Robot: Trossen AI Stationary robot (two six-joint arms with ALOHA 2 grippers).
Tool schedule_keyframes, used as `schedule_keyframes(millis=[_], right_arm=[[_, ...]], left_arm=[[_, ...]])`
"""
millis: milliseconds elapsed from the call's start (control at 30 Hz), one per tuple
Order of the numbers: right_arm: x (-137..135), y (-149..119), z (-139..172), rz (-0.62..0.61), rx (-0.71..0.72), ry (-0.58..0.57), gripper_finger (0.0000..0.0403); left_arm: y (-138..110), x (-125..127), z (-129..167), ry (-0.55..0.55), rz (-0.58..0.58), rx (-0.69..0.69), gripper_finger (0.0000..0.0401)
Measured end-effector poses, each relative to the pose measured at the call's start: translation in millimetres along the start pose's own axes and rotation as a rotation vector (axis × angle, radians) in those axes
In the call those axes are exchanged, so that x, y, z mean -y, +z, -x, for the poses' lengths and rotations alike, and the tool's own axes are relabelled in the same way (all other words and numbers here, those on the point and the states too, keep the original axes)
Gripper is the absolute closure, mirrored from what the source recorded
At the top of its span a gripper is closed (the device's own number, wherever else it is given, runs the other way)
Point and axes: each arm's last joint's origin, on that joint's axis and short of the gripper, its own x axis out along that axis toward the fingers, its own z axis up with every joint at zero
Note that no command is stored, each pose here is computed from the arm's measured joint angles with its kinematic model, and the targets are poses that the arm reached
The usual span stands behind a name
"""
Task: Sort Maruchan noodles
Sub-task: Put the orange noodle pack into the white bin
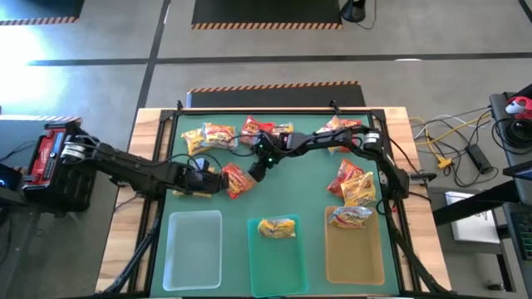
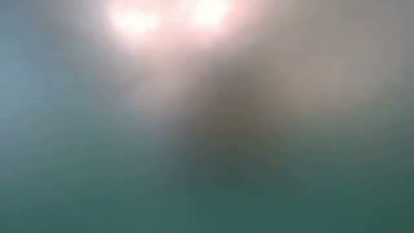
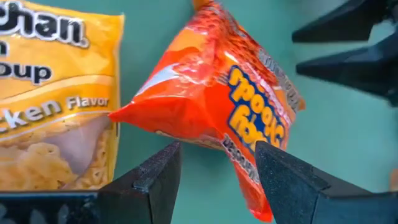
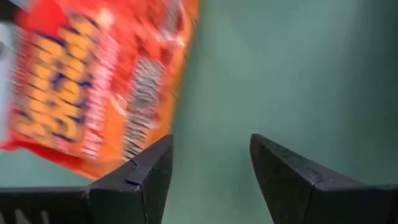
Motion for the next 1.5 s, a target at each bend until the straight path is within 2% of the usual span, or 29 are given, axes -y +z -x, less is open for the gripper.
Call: schedule_keyframes(millis=[167,533,967,1133,1333,1500], right_arm=[[5.6,-4.8,-11.9,-0.006,-0.02,0.001,0.0202],[-2.7,-0.8,-17.6,0.023,0.022,0.025,0.0202],[-14.3,-4.8,-20.7,0.043,0.005,0.013,0.0202],[-15.5,-1.7,-5.1,0.023,-0.033,0.03,0.0202],[-27.7,15.6,21.6,0.052,0.061,0.059,0.0202],[-30.1,10.3,14.7,0.06,0.046,0.055,0.0202]], left_arm=[[-2.9,2.5,-3.8,-0.048,0.051,-0.034,0.0213],[-7.9,-5.7,-21.2,0.035,0.132,-0.008,0.0213],[-11.4,0.5,-34.8,-0.011,0.122,0.061,0.0213],[-7.5,-0.1,-27.4,-0.02,0.076,0.068,0.0213],[-7.1,-1.4,-25.4,-0.011,0.048,0.059,0.0213],[-7.1,-1.3,-25.8,-0.01,0.041,0.055,0.0213]])
